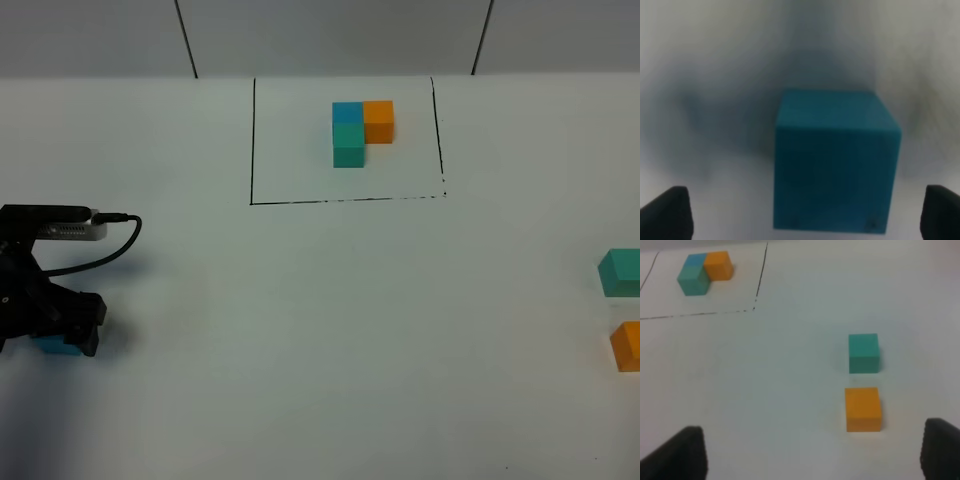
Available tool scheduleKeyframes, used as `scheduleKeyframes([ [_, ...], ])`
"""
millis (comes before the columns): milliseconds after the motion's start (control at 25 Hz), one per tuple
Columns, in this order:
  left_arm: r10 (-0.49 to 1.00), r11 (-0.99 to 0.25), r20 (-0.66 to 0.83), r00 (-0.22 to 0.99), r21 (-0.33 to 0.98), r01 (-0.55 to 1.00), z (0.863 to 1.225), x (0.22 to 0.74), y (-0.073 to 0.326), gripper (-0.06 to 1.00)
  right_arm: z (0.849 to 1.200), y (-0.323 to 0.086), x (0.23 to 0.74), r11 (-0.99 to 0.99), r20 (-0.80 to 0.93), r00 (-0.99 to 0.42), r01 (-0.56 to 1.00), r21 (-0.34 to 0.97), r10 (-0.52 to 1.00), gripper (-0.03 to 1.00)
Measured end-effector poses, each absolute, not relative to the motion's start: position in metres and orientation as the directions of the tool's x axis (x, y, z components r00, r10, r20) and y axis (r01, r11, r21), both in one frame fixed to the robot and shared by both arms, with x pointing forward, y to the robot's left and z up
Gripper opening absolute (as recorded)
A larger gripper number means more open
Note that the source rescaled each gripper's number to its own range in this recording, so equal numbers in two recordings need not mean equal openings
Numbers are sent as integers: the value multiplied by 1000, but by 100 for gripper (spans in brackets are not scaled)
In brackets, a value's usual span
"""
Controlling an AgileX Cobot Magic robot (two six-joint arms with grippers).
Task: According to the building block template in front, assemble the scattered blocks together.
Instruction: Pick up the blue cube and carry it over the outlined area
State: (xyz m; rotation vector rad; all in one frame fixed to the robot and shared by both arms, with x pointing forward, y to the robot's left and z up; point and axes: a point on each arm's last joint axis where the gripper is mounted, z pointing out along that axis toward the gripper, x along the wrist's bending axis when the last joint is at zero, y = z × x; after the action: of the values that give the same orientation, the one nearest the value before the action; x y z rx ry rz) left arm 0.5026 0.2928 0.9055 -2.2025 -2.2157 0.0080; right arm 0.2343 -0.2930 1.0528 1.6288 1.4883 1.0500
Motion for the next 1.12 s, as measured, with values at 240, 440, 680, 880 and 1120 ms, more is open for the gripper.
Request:
scheduleKeyframes([
  [240, 1000, 5, 11, -5, -33, 999, 896, 505, 293, 85, 1053, -293, 234, -111, 114, 19, 441, 891, 993, 73],
  [440, 1000, 5, 11, -5, -38, 999, 896, 504, 293, 47, 1053, -293, 234, -111, 114, 19, 441, 891, 993, 73],
  [680, 1000, 4, 12, -4, -44, 999, 896, 504, 293, 0, 1053, -293, 234, -112, 115, 19, 441, 891, 993, 73],
  [880, 993, -113, 21, 115, -54, 992, 916, 522, 287, 0, 1053, -293, 234, -112, 115, 19, 441, 891, 993, 73],
  [1120, 819, -569, 77, 569, -21, 822, 955, 557, 238, 0, 1053, -293, 234, -112, 115, 19, 441, 891, 993, 73],
])
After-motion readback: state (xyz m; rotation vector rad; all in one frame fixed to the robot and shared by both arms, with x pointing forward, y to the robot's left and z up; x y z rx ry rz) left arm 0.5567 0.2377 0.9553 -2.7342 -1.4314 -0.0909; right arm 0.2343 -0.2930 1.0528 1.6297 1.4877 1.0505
